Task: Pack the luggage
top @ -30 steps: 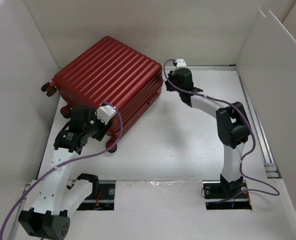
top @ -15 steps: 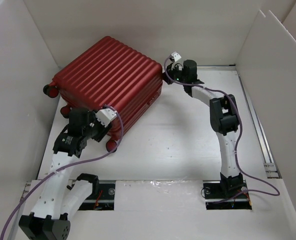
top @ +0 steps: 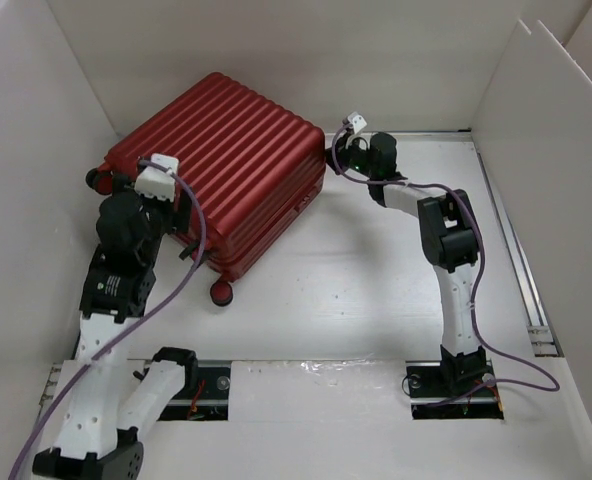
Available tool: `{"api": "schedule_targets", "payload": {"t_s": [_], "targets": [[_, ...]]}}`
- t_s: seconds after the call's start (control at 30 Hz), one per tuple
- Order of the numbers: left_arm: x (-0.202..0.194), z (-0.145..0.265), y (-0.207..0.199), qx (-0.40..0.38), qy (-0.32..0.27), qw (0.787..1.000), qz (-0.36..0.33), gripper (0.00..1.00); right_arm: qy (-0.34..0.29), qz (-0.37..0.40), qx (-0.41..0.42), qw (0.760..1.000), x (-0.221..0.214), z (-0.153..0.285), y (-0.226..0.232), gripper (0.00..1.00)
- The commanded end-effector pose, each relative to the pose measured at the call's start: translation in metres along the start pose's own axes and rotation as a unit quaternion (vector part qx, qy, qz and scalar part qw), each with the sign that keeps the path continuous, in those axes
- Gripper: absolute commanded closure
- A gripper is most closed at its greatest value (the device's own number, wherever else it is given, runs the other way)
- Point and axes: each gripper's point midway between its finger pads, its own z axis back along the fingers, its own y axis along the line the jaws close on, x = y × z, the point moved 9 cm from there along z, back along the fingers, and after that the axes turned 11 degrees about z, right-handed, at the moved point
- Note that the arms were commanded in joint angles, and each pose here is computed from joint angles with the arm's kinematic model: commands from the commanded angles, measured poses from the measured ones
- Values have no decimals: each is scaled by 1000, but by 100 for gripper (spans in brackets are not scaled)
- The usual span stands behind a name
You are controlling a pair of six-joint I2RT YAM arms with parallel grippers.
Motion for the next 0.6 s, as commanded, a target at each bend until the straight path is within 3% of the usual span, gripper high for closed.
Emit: {"api": "schedule_targets", "payload": {"t_s": [0.0, 0.03, 0.1, 0.17, 0.2, 0.23, 0.3, 0.37, 0.57], "targets": [[-40, -24, 10, 98, 101, 987, 80, 27, -33, -5, 90, 995, 31, -9, 47, 100], [-44, -25, 13, 104, 106, 984, 97, 30, -33, -5, 90, 995, 31, -9, 47, 100], [-55, -26, 19, 116, 120, 977, 134, 47, -33, -9, 96, 995, 31, -9, 48, 100], [-69, -30, 36, 144, 147, 962, 177, 58, -34, -9, 110, 993, 31, -8, 51, 100], [-75, -33, 44, 154, 162, 955, 194, 70, -38, -10, 119, 992, 36, -11, 55, 100], [-91, -39, 63, 176, 197, 939, 222, 74, -38, -10, 119, 992, 36, -11, 55, 100], [-105, -49, 76, 188, 228, 925, 240, 74, -43, -7, 140, 989, 40, -14, 68, 100], [-122, -65, 90, 173, 257, 916, 254, 58, -44, -6, 149, 988, 40, -12, 76, 100], [-151, -123, 97, 79, 262, 945, 177, 47, -70, -1, 188, 980, 52, 8, 133, 100]]}}
